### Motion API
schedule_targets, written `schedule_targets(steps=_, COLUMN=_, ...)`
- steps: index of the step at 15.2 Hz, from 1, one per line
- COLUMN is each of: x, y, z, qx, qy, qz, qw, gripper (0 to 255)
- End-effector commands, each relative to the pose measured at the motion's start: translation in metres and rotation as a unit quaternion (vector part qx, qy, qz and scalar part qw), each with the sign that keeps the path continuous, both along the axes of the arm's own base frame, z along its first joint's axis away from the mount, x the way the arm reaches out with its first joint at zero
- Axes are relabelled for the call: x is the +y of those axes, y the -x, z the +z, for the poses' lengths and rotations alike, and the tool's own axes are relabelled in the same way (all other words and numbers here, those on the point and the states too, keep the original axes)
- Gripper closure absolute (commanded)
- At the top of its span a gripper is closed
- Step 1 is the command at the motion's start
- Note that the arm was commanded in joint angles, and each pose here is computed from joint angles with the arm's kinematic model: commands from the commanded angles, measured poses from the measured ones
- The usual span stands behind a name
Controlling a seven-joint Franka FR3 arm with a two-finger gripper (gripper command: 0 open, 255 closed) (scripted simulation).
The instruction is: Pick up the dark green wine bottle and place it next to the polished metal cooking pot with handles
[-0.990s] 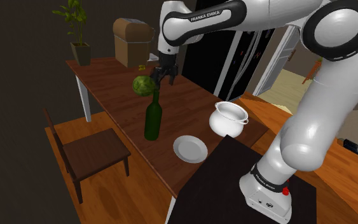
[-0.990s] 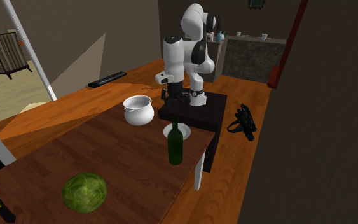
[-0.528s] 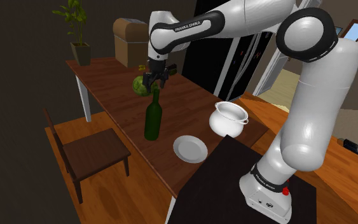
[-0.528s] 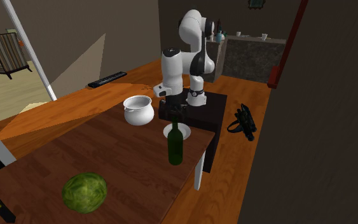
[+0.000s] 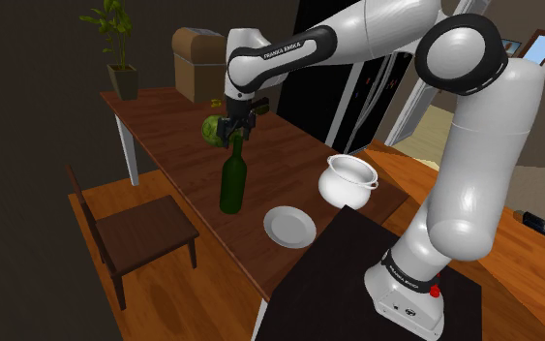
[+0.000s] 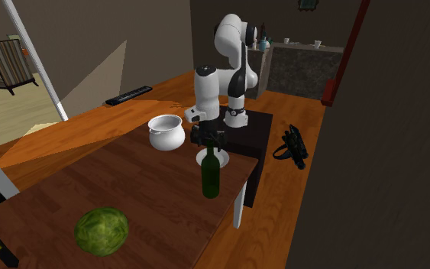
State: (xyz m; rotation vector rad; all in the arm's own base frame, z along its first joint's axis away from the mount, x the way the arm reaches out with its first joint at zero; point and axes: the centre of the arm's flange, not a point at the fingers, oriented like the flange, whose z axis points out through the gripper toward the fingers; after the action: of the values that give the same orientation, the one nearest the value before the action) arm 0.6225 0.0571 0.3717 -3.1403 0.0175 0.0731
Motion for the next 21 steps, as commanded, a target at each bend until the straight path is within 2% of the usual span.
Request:
schedule_targets(steps=1, x=0.000, y=0.000, z=0.000, qx=0.000, qy=0.000, qz=0.000, qw=1.0000, gripper=0)
schedule_targets(steps=4, x=0.000, y=0.000, z=0.000, qx=0.000, qy=0.000, qz=0.000, qw=1.0000, gripper=0)
schedule_targets(steps=5, x=0.000, y=0.000, z=0.000, qx=0.000, qy=0.000, qz=0.000, qw=1.0000, gripper=255)
schedule_targets(steps=14, x=0.000, y=0.000, z=0.000, qx=0.000, qy=0.000, qz=0.000, qw=1.0000, gripper=255)
schedule_targets(steps=21, x=0.000, y=0.000, z=0.037, qx=0.000, qy=0.000, qz=0.000, qw=1.0000, gripper=255)
